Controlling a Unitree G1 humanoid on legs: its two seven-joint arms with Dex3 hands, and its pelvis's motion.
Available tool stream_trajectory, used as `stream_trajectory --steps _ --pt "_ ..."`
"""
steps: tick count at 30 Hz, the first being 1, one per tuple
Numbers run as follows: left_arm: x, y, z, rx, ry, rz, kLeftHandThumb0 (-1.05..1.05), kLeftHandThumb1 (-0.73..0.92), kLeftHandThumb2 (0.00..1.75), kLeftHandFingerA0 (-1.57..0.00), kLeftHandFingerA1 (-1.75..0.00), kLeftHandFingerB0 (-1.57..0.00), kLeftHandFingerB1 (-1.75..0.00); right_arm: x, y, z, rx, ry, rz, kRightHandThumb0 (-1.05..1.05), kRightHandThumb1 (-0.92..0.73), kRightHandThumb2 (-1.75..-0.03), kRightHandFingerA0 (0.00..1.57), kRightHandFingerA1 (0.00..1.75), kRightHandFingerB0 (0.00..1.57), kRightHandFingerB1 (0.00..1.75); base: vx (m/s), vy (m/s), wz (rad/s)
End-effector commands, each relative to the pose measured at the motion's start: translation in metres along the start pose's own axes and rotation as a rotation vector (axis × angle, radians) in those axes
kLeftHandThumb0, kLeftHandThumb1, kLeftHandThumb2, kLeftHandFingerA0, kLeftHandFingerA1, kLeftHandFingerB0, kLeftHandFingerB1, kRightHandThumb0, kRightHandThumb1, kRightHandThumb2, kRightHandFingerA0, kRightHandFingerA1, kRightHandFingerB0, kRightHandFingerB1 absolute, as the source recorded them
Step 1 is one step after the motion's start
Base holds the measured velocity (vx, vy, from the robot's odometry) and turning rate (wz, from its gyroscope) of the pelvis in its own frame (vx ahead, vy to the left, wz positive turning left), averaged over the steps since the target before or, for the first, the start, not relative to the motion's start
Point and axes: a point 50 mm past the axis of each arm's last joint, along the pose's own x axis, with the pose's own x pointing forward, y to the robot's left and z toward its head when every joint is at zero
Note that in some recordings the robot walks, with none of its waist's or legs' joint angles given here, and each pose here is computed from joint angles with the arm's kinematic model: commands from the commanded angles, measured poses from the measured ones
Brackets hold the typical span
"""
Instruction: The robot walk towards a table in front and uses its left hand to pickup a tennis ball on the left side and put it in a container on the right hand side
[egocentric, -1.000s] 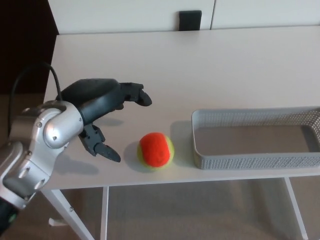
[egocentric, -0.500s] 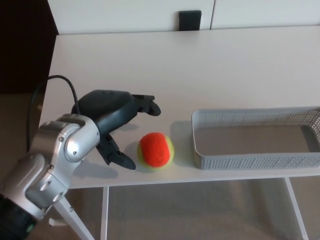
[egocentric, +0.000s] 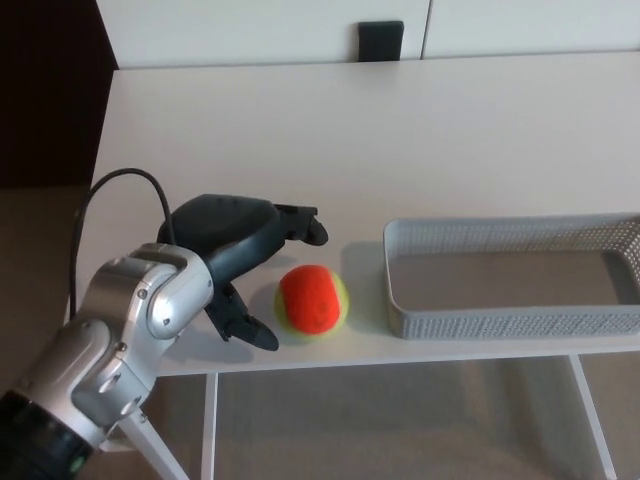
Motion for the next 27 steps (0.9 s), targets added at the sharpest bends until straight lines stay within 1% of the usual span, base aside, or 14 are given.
stream_trajectory --steps 1,4,5,6,10,11,14,15,19,22,23,26,27 --pt "0.001 -0.006 0.002 0.06 0.005 0.008 -0.77 0.29 0.56 -0.48 -0.5 -0.34 -0.56 0.0 -0.005 0.0 -0.007 0.008 -0.021 -0.78 -0.4 -0.83 0.47 1.09 0.0 0.55 0.0 0.0 0.0" --pt "0.001 -0.006 0.003 0.062 0.005 0.01 -0.77 0.29 0.56 -0.48 -0.5 -0.34 -0.56 0.001 -0.006 0.001 -0.007 0.006 -0.021 -0.78 -0.4 -0.83 0.47 1.09 0.0 0.55 0.0 0.0 0.0" --pt "0.001 -0.008 0.005 0.076 0.003 0.015 -0.76 0.29 0.56 -0.5 -0.49 -0.36 -0.54 0.002 -0.006 0.002 -0.001 0.007 -0.022 -0.78 -0.39 -0.82 0.5 1.12 0.0 0.55 0.0 0.0 0.0" --pt "0.001 -0.01 0.006 0.083 -0.001 0.022 -0.74 0.29 0.56 -0.53 -0.49 -0.38 -0.53 0.002 -0.006 0.002 0.006 0.004 -0.019 -0.78 -0.4 -0.82 0.48 1.11 0.0 0.53 0.0 0.0 0.0" --pt "0.001 -0.01 0.007 0.085 -0.006 0.029 -0.74 0.29 0.56 -0.53 -0.49 -0.38 -0.53 0.001 -0.005 0.002 0.014 -0.001 -0.014 -0.78 -0.4 -0.82 0.48 1.11 0.0 0.53 0.0 0.0 0.0" --pt "0.002 -0.012 0.008 0.087 -0.011 0.036 -0.72 0.33 0.61 -0.65 -0.49 -0.38 -0.52 0.002 -0.006 0.003 0.003 0.001 -0.019 -0.79 -0.4 -0.83 0.48 1.1 0.0 0.56 0.0 0.0 0.0" --pt "0.002 -0.013 0.009 0.089 -0.014 0.04 -0.72 0.33 0.61 -0.65 -0.49 -0.38 -0.52 0.002 -0.006 0.003 -0.002 0.001 -0.021 -0.79 -0.4 -0.83 0.48 1.1 0.0 0.56 0.0 0.0 0.0" --pt "0.003 -0.014 0.01 0.086 -0.019 0.043 -0.71 0.32 0.61 -0.64 -0.49 -0.39 -0.52 0.002 -0.006 0.003 0.002 0.0 -0.023 -0.76 -0.38 -0.81 0.52 1.12 0.0 0.61 0.0 0.0 0.0" --pt "0.004 -0.015 0.011 0.074 -0.03 0.047 -0.7 0.32 0.6 -0.64 -0.49 -0.39 -0.52 0.003 -0.006 0.005 0.008 -0.003 -0.026 -0.76 -0.38 -0.81 0.52 1.12 0.0 0.61 0.0 0.0 0.0" --pt "0.005 -0.016 0.013 0.084 -0.033 0.05 -0.71 0.32 0.61 -0.64 -0.49 -0.4 -0.51 0.004 -0.006 0.006 -0.005 -0.007 -0.026 -0.78 -0.39 -0.82 0.51 1.12 0.0 0.59 0.0 0.0 0.0" --pt "0.006 -0.017 0.014 0.085 -0.033 0.049 -0.72 0.33 0.61 -0.65 -0.49 -0.4 -0.51 0.004 -0.007 0.007 -0.002 -0.01 -0.021 -0.8 -0.4 -0.82 0.48 1.12 0.0 0.56 0.0 0.0 0.0" --pt "0.007 -0.018 0.015 0.099 -0.039 0.055 -0.73 0.33 0.61 -0.68 -0.5 -0.4 -0.52 0.004 -0.007 0.008 -0.005 -0.017 -0.012 -0.81 -0.41 -0.83 0.48 1.12 0.0 0.55 0.0 0.0 0.0" --pt "0.008 -0.019 0.016 0.1 -0.037 0.043 -0.72 0.3 0.61 -0.69 -0.51 -0.35 -0.51 0.005 -0.007 0.008 -0.007 -0.017 -0.014 -0.83 -0.42 -0.84 0.48 1.13 0.0 0.57 0.0 0.0 0.0"
